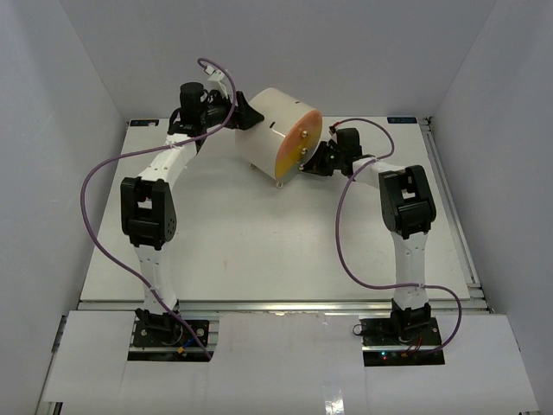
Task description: Organize the makeup
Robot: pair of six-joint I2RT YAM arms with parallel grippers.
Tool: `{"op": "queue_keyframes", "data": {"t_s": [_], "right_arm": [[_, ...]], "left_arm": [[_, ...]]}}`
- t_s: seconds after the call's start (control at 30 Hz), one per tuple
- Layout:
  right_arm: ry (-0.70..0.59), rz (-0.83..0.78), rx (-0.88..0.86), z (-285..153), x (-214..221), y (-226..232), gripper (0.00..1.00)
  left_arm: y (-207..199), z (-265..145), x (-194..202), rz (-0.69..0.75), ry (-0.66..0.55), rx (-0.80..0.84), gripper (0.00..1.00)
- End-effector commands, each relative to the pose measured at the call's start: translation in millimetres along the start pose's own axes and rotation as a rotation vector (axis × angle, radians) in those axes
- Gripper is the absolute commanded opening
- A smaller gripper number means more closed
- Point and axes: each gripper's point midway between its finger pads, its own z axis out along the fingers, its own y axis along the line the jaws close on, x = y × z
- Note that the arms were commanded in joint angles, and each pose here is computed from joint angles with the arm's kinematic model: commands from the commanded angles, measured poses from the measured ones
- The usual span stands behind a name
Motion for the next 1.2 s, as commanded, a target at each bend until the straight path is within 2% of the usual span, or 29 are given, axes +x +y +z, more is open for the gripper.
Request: {"op": "queue_keyframes", "data": {"t_s": [0.0,0.2,0.27,0.37,0.43,0.47,0.57,0.67,0.8,0.93,0.97,1.17], "right_arm": [[-0.126,-0.112,-0.082,-32.2,-35.7,41.4,0.13],[-0.167,-0.360,0.064,-119.0,-25.4,22.1,0.19],[-0.140,-0.450,0.088,-142.8,-11.3,14.3,0.28],[-0.122,-0.666,0.096,-182.8,-0.4,24.3,0.42],[-0.143,-0.756,0.115,-211.2,1.5,33.7,0.56],[-0.163,-0.805,0.120,-225.7,4.1,37.9,0.63],[-0.180,-0.832,0.145,-245.8,19.2,33.0,0.86],[-0.267,-0.841,0.167,-271.9,23.7,39.0,0.97],[-0.323,-0.782,0.191,-289.2,31.7,35.8,0.97],[-0.372,-0.787,0.235,-307.0,31.9,28.9,0.96],[-0.386,-0.797,0.238,-311.9,32.1,28.4,0.90],[-0.508,-0.779,0.255,-345.7,36.0,15.4,0.90]], "left_arm": [[-3.0,1.1,28.5,-0.071,0.078,-0.071,0.97],[9.5,-35.8,-59.0,-0.045,-0.153,-0.311,0.98],[3.4,-60.6,-100.3,-0.035,-0.253,-0.368,0.98],[-17.2,-100.8,-148.1,-0.019,-0.380,-0.385,0.98],[-29.9,-120.5,-153.2,-0.015,-0.403,-0.376,0.98],[-49.5,-136.9,-158.9,0.009,-0.419,-0.350,0.98],[-69.2,-153.5,-112.8,0.015,-0.351,-0.296,0.98],[-120.3,-191.1,-64.8,0.059,-0.319,-0.177,0.98],[-143.2,-219.6,22.9,0.049,-0.210,-0.121,0.98],[-156.2,-244.8,80.9,0.079,-0.182,-0.110,0.98],[-155.3,-246.7,87.8,0.077,-0.177,-0.117,0.98],[-164.9,-268.7,86.2,0.128,-0.248,-0.162,0.98]]}}
